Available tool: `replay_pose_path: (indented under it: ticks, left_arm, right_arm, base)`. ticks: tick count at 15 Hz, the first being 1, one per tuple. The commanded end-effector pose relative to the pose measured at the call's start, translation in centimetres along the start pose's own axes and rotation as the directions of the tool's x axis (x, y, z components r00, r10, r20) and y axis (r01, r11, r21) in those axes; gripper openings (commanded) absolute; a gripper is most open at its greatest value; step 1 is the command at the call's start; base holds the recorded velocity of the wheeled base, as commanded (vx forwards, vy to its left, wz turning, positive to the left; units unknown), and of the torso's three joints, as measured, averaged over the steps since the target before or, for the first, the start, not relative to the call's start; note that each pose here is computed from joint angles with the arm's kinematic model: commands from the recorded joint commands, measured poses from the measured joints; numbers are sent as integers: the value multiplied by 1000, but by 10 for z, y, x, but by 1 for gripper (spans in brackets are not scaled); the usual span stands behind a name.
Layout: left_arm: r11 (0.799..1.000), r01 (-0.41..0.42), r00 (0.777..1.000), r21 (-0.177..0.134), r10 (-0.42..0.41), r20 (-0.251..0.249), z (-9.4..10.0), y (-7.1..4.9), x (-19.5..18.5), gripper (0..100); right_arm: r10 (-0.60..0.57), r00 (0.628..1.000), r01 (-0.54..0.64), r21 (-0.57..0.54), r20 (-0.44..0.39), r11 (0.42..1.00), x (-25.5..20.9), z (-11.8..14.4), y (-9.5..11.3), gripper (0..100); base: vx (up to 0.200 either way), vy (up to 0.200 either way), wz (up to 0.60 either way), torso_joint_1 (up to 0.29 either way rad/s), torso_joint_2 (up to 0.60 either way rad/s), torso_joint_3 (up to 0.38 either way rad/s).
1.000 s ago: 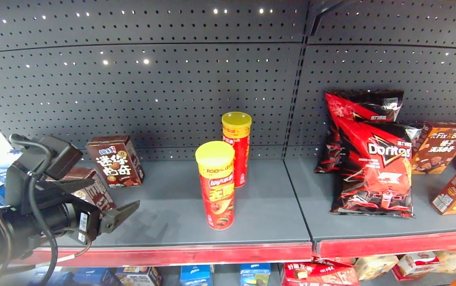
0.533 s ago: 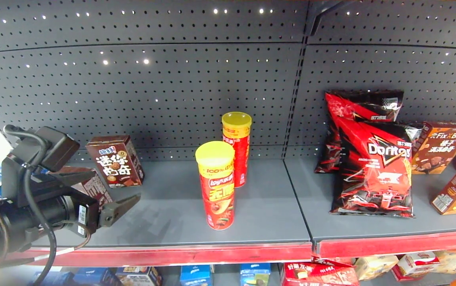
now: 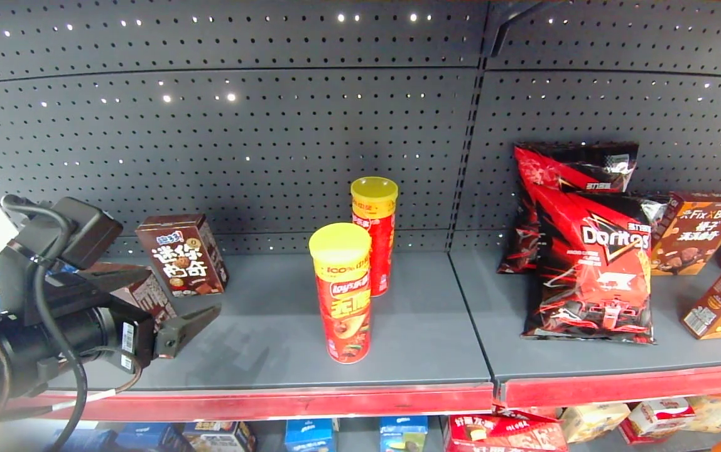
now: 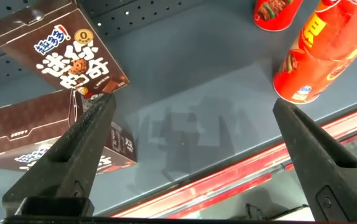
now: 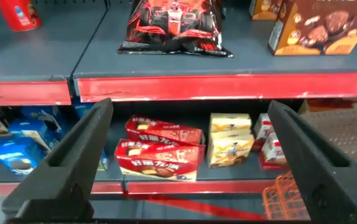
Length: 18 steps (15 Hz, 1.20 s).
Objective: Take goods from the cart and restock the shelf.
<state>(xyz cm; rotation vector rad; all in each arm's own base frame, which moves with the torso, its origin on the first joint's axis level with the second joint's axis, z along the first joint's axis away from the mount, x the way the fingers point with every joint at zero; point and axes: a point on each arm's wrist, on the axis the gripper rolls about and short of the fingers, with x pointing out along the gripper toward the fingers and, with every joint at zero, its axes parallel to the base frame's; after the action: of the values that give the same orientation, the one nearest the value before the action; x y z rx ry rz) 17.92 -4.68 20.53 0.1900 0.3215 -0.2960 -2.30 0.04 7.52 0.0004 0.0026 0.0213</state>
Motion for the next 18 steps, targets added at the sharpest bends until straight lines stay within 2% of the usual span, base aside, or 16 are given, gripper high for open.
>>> replay_pose_path:
  ticks: [1,6,10,13,18]
  left_arm:
    - [1000,2,1000,2,-2,-3,0,0,1,100]
    - [1000,10,1000,4,-10,-14,2,-1,9,100]
    - [997,72,996,32,-70,-49,21,-13,59,100]
    - [991,125,988,48,-120,-96,14,-28,76,100]
    - [990,134,979,44,-125,-162,-4,-31,82,100]
  right_arm:
    - [-1,1000,1,0,-2,1000,0,0,0,100]
    - [0,1000,0,0,-1,1000,0,0,0,100]
    - [0,1000,0,0,-1,1000,0,0,0,100]
    - [0,1000,0,0,-1,1000,0,0,0,100]
    - [0,1000,0,0,-1,1000,0,0,0,100]
  base:
    - [0,0,0,0,0,0]
    - [0,0,0,0,0,0]
    - [0,0,0,0,0,0]
    - [0,0,0,0,0,0]
    - [0,0,0,0,0,0]
